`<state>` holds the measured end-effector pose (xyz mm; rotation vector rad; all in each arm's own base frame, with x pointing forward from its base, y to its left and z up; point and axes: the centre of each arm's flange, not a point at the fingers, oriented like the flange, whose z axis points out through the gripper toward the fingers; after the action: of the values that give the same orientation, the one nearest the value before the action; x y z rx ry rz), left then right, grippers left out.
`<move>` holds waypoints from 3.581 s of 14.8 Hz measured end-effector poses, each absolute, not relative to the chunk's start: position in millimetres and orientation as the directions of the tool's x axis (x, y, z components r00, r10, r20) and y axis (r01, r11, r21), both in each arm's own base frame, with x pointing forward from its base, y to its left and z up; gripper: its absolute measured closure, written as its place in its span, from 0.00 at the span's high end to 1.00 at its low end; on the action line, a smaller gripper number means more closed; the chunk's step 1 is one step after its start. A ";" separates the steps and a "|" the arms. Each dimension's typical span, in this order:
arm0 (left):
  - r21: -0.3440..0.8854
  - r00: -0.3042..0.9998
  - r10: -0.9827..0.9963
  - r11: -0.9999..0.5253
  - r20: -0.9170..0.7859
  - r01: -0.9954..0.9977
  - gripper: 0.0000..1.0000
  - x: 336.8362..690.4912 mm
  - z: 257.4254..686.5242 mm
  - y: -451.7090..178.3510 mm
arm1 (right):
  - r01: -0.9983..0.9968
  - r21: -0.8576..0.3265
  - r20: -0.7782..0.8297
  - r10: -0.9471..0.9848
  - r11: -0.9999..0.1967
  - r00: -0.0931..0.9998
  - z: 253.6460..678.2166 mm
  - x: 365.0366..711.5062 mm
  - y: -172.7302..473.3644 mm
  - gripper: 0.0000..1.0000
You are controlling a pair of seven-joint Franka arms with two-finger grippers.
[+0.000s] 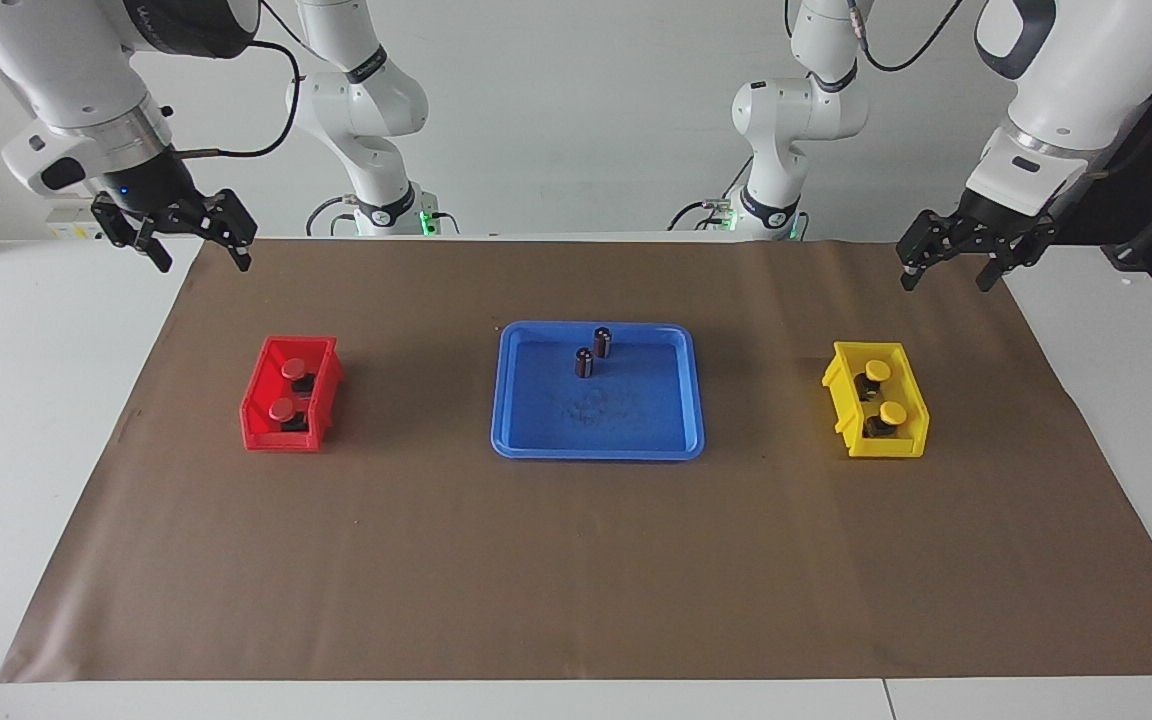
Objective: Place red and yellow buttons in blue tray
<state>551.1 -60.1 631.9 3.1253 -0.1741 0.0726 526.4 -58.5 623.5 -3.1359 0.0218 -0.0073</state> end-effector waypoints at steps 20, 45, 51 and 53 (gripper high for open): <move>0.008 0.993 -0.112 -0.994 0.023 -0.112 1.00 548.5 626.3 -60.3 | 0.017 0.014 0.042 0.018 -1.000 0.999 428.2 585.0 -73.4 0.79; 0.009 0.996 -0.090 -0.996 -0.007 -0.090 1.00 536.9 614.7 -46.8 | 0.013 0.013 0.021 0.013 -1.000 1.000 352.2 565.6 -65.5 0.67; 0.009 0.996 -0.089 -0.996 -0.008 -0.089 1.00 536.6 614.4 -46.5 | 0.013 0.013 0.029 0.013 -1.000 1.000 354.1 565.3 -65.3 0.62; 0.009 0.996 -0.089 -0.996 -0.008 -0.089 1.00 536.5 614.3 -46.5 | 0.013 0.013 0.030 0.013 -1.000 0.999 353.2 564.8 -65.3 0.62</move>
<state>536.5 -46.5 614.3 3.1299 -0.1399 -0.0136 564.8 -65.3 353.2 -3.1544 -0.0207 -0.0470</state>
